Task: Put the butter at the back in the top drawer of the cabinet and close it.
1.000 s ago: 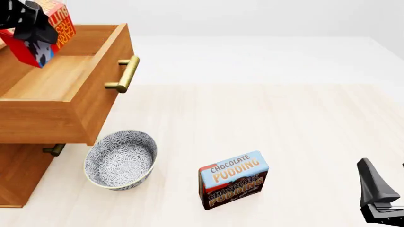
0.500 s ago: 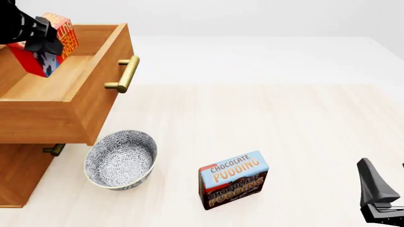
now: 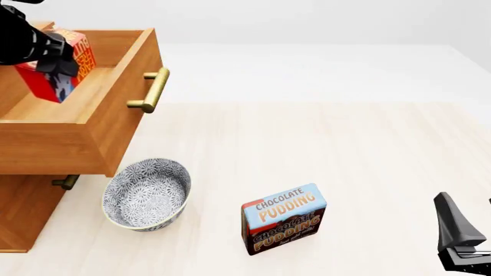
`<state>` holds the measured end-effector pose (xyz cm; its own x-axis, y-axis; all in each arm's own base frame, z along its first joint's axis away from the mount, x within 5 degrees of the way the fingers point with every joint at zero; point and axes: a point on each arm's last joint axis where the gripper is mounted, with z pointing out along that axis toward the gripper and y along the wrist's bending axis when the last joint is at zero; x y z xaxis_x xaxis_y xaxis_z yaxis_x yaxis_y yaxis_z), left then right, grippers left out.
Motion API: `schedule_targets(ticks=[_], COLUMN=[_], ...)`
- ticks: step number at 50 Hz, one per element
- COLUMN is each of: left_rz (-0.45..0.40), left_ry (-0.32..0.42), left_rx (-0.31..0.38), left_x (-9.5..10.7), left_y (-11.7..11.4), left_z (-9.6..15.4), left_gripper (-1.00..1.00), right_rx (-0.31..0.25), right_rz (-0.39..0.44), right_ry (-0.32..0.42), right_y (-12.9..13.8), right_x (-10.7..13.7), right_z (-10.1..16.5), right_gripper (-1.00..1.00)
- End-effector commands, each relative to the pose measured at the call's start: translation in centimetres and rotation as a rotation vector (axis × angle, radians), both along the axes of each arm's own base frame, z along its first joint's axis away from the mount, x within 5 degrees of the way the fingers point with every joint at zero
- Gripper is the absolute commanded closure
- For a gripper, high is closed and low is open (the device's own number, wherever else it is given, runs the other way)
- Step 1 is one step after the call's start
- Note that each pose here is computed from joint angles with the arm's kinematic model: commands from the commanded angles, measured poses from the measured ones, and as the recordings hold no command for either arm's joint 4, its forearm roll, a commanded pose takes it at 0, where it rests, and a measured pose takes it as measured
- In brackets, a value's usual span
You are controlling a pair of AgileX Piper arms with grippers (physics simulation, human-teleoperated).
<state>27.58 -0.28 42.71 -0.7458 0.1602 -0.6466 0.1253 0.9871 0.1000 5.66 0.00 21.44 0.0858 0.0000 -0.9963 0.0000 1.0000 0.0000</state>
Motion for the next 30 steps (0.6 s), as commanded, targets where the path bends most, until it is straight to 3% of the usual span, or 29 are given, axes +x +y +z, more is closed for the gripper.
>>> schedule_targets(ticks=[1,30], left_rz=[0.009,0.026], left_ry=[-0.025,-0.002], left_rx=[0.017,0.016], left_x=[-0.4,0.2], left_y=[0.8,1.3], left_z=[0.5,-0.7], left_gripper=[1.0,1.0], right_rx=[0.0,0.0], right_rz=[0.0,0.0], right_ry=[0.0,0.0], right_y=[0.0,0.0], right_x=[0.0,0.0], right_z=[0.0,0.0], right_gripper=[-1.0,-1.0])
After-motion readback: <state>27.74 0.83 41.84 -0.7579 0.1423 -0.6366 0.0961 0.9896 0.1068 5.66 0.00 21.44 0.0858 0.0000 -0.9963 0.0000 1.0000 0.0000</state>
